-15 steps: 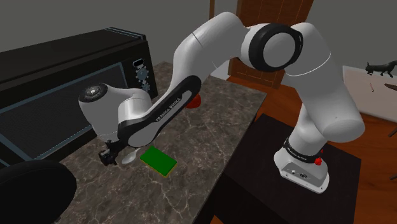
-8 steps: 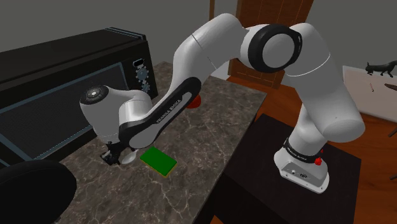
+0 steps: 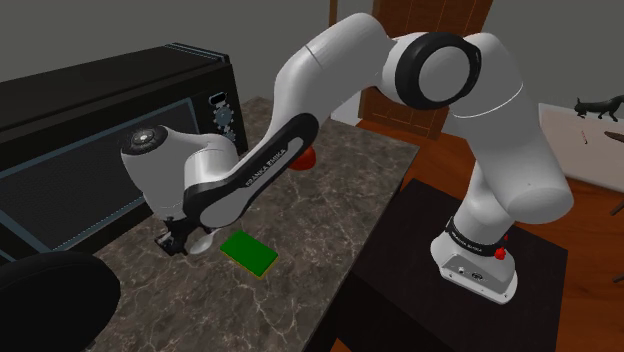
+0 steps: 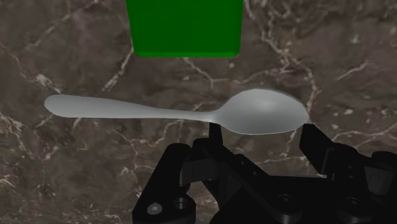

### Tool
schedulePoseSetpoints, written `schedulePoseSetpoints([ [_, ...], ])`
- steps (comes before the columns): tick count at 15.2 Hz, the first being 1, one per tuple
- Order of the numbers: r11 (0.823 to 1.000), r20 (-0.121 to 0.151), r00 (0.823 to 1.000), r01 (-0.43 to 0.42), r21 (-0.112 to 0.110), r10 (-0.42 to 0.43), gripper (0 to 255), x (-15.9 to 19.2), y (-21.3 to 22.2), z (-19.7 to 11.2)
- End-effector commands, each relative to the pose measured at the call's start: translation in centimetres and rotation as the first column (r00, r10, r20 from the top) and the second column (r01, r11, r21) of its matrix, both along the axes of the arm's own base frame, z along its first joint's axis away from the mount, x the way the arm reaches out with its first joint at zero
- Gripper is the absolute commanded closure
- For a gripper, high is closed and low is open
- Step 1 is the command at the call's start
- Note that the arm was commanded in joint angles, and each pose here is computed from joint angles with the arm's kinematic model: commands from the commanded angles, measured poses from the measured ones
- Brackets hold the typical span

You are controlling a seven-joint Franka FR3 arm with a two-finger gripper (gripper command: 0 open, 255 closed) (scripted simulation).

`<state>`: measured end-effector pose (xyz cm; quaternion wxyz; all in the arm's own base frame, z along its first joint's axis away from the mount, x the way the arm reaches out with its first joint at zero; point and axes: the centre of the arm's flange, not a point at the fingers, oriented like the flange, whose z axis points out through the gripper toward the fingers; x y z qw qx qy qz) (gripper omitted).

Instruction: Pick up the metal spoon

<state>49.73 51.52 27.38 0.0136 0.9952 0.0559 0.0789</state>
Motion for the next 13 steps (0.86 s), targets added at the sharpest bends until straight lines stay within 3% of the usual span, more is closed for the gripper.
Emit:
schedulePoseSetpoints([
  [1, 1.0, 0.0, 1.0, 0.0, 0.0, 0.0, 255, 0.1, 0.0, 1.0],
  [13, 1.0, 0.0, 1.0, 0.0, 0.0, 0.0, 255, 0.1, 0.0, 6.4],
])
